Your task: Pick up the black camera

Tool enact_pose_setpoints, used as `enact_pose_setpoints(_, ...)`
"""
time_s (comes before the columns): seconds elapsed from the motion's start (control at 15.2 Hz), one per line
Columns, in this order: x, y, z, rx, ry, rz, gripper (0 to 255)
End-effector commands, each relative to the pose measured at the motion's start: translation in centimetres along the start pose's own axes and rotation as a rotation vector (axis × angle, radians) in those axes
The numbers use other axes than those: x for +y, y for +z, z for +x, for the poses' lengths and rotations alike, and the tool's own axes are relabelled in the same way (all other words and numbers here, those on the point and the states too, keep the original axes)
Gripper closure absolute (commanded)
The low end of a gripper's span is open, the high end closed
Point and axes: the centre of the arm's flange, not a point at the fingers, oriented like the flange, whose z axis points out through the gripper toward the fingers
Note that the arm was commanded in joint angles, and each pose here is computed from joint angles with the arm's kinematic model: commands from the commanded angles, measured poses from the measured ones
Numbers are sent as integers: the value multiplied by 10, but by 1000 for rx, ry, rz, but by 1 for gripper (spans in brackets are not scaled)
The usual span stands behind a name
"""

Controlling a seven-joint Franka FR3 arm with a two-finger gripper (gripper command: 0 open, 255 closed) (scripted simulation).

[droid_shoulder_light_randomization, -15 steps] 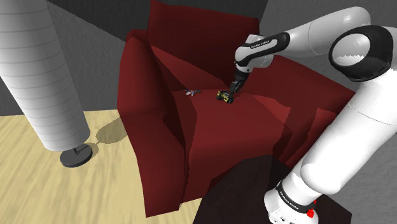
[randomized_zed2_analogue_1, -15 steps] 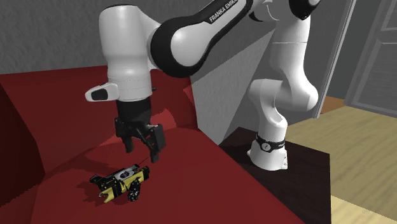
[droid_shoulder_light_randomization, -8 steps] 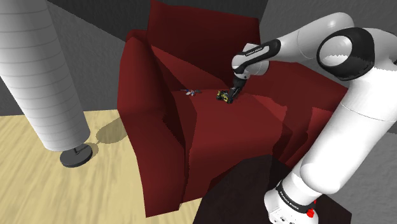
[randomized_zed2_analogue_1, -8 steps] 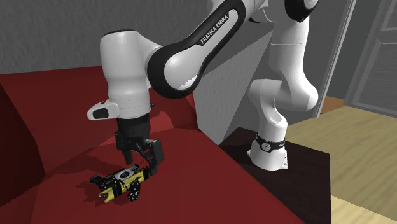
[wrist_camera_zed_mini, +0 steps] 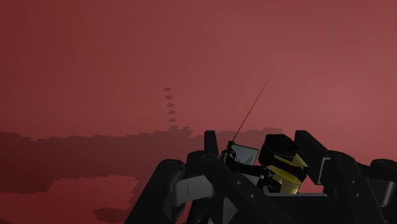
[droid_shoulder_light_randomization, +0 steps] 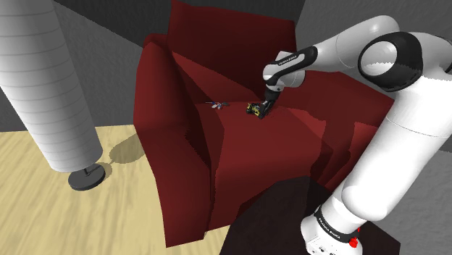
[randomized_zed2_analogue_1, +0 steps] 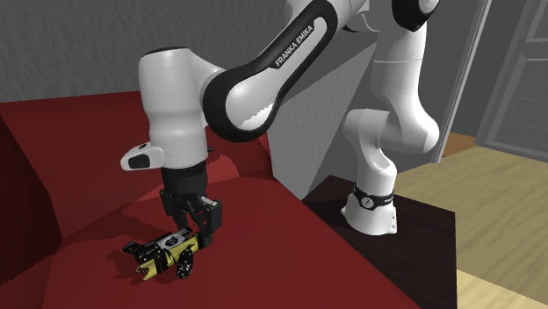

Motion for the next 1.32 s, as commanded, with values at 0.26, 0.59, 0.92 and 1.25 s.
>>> enact_pose_setpoints(0.26,0,-5,-1,0,0,0,255)
enact_pose_setpoints(0.59,-1,-31,0,0,0,0,255)
enact_pose_setpoints(0.92,-2,-57,1,0,0,0,255)
enact_pose_setpoints(1.25,-2,-79,2,0,0,0,255)
